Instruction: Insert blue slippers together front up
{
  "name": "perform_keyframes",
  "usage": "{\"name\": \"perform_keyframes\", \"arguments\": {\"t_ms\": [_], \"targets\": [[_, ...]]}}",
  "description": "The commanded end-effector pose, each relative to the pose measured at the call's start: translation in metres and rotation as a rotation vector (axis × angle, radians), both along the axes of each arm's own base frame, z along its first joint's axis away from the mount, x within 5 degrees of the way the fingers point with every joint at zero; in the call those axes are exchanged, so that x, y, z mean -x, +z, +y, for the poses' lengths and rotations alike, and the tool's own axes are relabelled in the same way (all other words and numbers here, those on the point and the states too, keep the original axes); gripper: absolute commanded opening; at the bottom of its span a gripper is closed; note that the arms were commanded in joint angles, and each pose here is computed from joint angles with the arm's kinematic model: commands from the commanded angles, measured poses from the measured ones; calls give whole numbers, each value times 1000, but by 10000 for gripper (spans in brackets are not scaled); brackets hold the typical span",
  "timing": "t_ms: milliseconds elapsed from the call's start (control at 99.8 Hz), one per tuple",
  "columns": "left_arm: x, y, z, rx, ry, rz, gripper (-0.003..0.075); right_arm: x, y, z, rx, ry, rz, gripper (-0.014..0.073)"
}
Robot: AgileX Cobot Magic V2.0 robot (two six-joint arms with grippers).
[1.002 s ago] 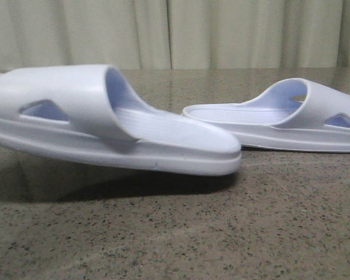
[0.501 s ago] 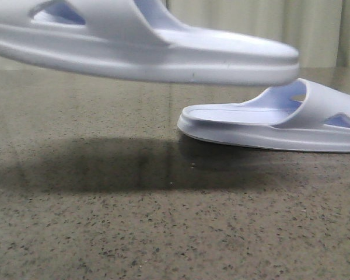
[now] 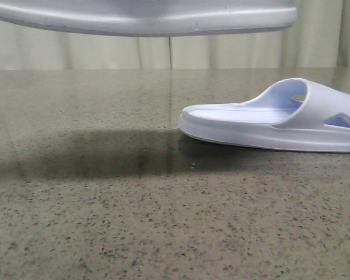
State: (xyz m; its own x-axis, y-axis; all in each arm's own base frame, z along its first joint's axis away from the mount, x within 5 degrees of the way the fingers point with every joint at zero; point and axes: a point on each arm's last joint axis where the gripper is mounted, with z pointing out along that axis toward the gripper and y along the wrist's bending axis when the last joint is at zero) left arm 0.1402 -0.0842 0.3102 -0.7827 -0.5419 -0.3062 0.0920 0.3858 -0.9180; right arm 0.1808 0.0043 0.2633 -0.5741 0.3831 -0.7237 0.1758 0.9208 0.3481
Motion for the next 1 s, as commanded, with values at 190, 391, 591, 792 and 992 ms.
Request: {"name": "perform_keyframes", "arguments": {"t_ms": [190, 391, 591, 792, 992], "targets": [[-2, 16, -1, 64, 22, -34, 16, -18, 7, -1, -107, -74, -62, 325], [-2, 16, -1, 62, 22, -36, 16, -24, 1, 0, -139, -90, -40, 325], [-2, 16, -1, 62, 22, -36, 16, -29, -7, 1, -180, -111, -1, 325], [-2, 16, -1, 60, 21, -36, 16, -33, -12, 3, -264, -145, 37, 317], [-2, 16, -1, 58, 21, -37, 16, -34, -14, 5, -339, -177, 55, 317]]}}
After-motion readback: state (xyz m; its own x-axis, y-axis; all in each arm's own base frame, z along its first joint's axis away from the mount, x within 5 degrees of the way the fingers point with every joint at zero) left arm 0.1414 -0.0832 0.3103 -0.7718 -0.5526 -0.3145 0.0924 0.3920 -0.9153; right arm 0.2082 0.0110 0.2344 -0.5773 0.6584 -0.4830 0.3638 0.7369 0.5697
